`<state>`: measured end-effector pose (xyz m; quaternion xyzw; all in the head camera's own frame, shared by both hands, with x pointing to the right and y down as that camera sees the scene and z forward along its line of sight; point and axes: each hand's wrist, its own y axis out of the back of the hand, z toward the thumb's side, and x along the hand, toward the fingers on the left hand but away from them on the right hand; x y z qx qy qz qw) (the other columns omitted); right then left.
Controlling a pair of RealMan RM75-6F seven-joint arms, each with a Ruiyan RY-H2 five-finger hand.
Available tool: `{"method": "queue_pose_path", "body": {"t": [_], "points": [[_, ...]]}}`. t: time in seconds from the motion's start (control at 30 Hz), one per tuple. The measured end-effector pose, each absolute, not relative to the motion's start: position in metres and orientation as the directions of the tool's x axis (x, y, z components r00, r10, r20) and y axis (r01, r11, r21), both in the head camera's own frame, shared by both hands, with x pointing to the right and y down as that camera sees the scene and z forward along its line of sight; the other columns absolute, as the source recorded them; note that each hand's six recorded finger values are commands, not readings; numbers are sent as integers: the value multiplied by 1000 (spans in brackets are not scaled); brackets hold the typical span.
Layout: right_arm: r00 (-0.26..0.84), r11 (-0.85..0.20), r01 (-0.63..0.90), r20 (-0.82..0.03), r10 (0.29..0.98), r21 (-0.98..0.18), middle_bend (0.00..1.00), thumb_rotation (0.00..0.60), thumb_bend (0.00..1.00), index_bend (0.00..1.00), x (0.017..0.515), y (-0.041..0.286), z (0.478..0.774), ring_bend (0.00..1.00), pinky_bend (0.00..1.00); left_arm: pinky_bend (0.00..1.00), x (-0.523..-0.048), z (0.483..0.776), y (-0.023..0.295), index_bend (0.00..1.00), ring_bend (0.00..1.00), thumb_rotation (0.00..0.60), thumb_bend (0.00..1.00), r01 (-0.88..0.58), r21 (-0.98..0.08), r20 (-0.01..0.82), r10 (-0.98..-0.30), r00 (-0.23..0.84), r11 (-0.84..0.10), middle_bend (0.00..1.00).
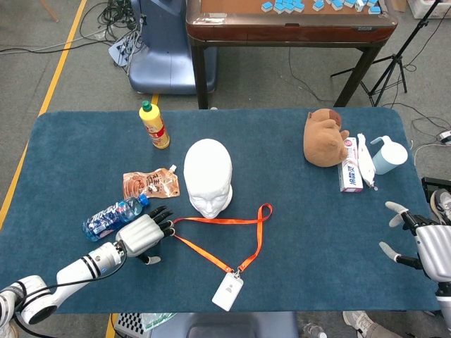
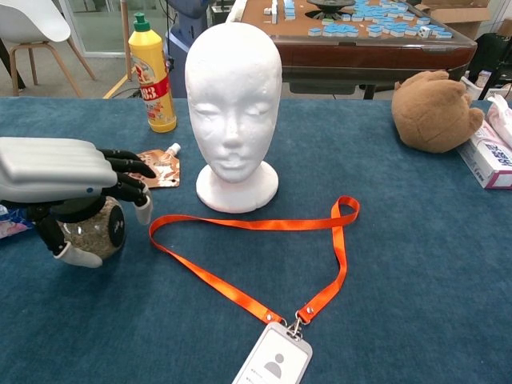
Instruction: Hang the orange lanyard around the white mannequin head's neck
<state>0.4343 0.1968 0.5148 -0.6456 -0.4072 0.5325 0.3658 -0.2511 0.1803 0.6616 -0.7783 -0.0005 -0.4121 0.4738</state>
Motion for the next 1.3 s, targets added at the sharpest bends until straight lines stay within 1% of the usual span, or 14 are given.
{"method": "queue_pose_path", "body": {"t": [0.13,0.37,0.57,0.93,1.17,1.3], "points": [[102,-406,135,-395,913,-904,464,600,216,222,434,197,516,470,573,3,-252,664,180,331,57,388,186,419,-740,648,-389,655,-527,293],[105,-410,135,-399,911,-902,464,600,216,222,434,196,517,470,573,3,-259,668,182,406,121,388,185,475,-740,664,-404,629,-477,381],[107,-414,136,-402,909,-900,464,600,216,222,433,197,518,470,573,3,-269,666,189,460,166,387,185,491,-724,684,-412,602,-484,444],[115,-414,136,-401,909,-900,464,600,216,222,431,197,517,471,573,3,-298,660,201,463,169,387,185,551,-688,725,-416,549,-472,447],[122,-416,140,-401,908,-899,464,600,216,222,429,197,519,471,573,3,-324,658,209,463,169,385,185,577,-653,757,-430,492,-491,447],[126,-415,140,-399,908,-899,464,600,216,222,428,197,518,471,573,3,-327,655,210,463,169,378,185,577,-651,759,-437,484,-492,447]]}}
